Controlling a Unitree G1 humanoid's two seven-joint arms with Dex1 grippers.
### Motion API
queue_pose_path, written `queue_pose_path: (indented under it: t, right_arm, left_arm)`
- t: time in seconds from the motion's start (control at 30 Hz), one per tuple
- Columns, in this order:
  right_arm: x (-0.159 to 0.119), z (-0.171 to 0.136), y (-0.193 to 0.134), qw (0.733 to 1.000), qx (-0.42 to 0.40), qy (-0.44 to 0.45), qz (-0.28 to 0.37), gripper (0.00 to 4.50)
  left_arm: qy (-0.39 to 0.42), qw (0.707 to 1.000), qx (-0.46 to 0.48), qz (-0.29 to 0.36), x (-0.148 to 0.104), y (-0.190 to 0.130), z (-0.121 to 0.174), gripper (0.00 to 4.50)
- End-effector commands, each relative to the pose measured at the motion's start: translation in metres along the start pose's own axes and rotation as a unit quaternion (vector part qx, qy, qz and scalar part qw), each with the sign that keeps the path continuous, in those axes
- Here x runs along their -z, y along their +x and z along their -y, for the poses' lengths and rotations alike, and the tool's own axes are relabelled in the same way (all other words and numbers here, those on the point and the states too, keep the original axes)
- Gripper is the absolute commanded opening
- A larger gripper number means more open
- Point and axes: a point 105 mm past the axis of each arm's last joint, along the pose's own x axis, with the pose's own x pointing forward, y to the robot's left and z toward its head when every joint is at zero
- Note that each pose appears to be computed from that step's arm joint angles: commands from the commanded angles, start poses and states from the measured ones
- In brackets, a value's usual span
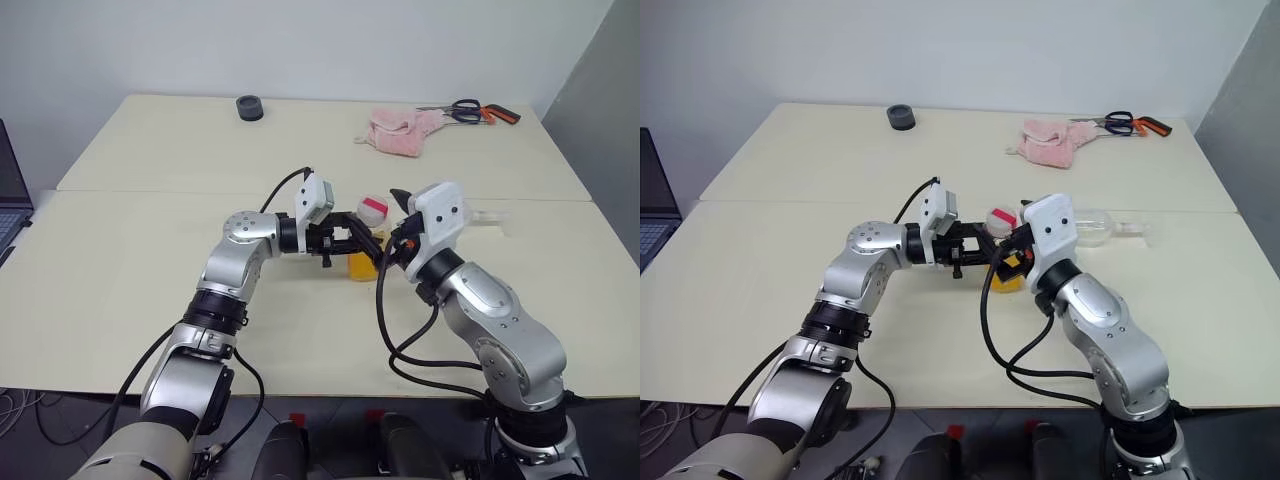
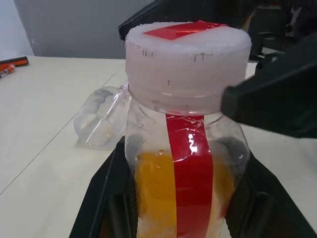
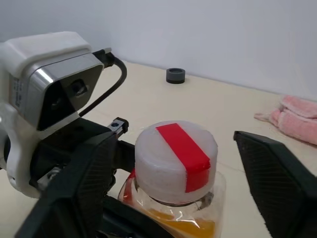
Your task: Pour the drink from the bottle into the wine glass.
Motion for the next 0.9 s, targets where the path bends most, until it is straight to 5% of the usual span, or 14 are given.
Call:
queue_pose_path:
  t: [0.03,0.13,0.4,0.57,0.8,0.9]
  right_arm:
    - [-0.018,-0.003,0.000,0.999,-0.007,-0.015,0.038,2.79]
    - [-0.020,-0.006,-0.001,0.999,-0.017,-0.020,0.046,1.89]
    - [-0.021,-0.015,-0.005,0.986,-0.143,-0.013,0.081,1.87]
    - [0.004,0.001,0.002,0.959,-0.281,-0.007,0.019,1.87]
    - [0.006,0.019,0.007,0.955,-0.297,0.011,-0.003,1.87]
    - [-0.003,0.026,0.002,0.967,-0.255,0.014,0.015,2.89]
  left_arm:
    - [0.038,0.999,0.002,0.018,-0.020,0.001,-0.003,1.74]
    - [0.037,0.999,0.002,0.017,-0.020,0.000,-0.003,1.74]
    - [0.036,0.999,0.010,0.016,-0.021,-0.001,-0.001,1.74]
    - [0.038,0.999,0.021,0.018,-0.025,-0.002,-0.001,1.74]
    - [0.041,0.999,0.018,0.018,-0.027,-0.003,-0.002,1.74]
    - [0.040,0.999,0.012,0.018,-0.027,-0.004,-0.004,1.74]
